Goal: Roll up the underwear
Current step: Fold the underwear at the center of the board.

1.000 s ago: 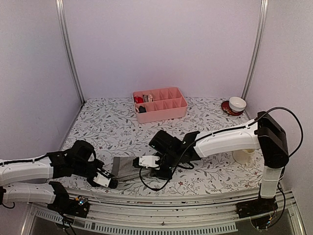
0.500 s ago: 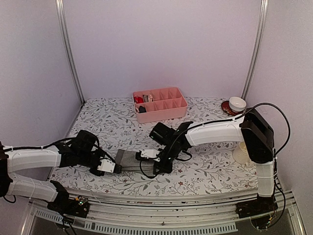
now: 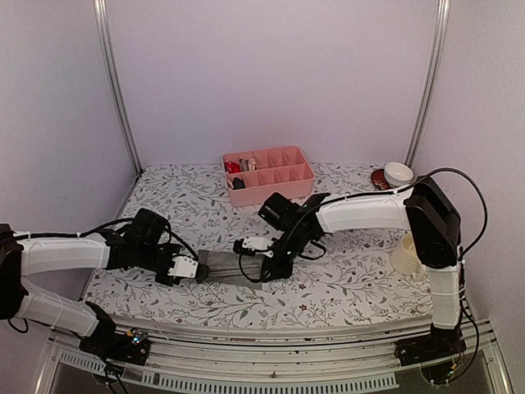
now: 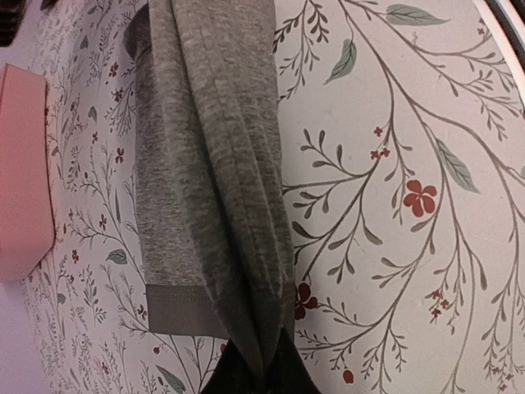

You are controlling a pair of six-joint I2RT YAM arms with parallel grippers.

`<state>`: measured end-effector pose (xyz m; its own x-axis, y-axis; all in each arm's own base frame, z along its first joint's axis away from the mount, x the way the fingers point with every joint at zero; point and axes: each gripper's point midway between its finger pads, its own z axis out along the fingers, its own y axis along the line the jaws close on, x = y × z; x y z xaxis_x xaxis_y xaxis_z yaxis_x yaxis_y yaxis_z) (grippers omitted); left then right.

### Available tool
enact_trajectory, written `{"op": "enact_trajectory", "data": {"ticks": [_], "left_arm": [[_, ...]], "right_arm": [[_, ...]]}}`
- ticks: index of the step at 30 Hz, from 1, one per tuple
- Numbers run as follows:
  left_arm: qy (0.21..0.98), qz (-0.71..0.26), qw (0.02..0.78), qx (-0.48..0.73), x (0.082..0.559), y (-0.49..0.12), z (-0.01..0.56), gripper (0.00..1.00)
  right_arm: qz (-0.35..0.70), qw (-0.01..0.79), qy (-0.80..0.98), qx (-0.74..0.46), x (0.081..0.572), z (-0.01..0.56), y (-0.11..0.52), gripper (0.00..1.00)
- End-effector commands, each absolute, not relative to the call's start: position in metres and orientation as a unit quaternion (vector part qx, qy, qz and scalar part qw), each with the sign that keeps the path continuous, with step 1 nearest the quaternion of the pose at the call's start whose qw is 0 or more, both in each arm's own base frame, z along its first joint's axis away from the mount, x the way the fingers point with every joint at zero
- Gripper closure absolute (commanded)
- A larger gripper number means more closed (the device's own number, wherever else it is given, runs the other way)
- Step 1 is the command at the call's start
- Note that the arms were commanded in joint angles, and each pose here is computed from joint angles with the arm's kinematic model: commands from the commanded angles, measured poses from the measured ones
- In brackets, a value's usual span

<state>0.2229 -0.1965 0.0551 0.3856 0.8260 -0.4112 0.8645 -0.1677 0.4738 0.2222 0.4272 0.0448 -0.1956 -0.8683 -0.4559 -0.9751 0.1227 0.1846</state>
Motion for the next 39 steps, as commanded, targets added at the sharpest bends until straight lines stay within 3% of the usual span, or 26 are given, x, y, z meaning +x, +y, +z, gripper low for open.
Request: {"op": "enact_trajectory", "data": {"ticks": [1,18,23,31,35,39], "left_arm": [[0.578,-0.022,0.33,0.746,0.239,-0.196,0.057,0.9],[0.626,-0.003,0.344,0.7,0.277,-0.202,0.051,0.69],[0.634,-0.001,0.341,0.694,0.281,-0.202,0.049,0.66],[0.642,0.017,0.357,0.678,0.29,-0.198,0.06,0.56],[0.652,0.034,0.369,0.661,0.298,-0.191,0.068,0.45],[0.662,0.055,0.371,0.648,0.305,-0.183,0.071,0.42]], "right_arm": [[0.231,0.108,0.753,-0.607,0.232,0.04,0.425,0.87],[0.213,0.153,0.784,-0.563,0.274,0.039,0.425,0.82],[0.193,0.178,0.793,-0.55,0.29,0.043,0.424,0.73],[0.156,0.222,0.803,-0.53,0.31,0.056,0.42,0.71],[0.131,0.249,0.813,-0.51,0.322,0.062,0.414,0.69],[0.11,0.272,0.822,-0.488,0.331,0.067,0.408,0.65]]}}
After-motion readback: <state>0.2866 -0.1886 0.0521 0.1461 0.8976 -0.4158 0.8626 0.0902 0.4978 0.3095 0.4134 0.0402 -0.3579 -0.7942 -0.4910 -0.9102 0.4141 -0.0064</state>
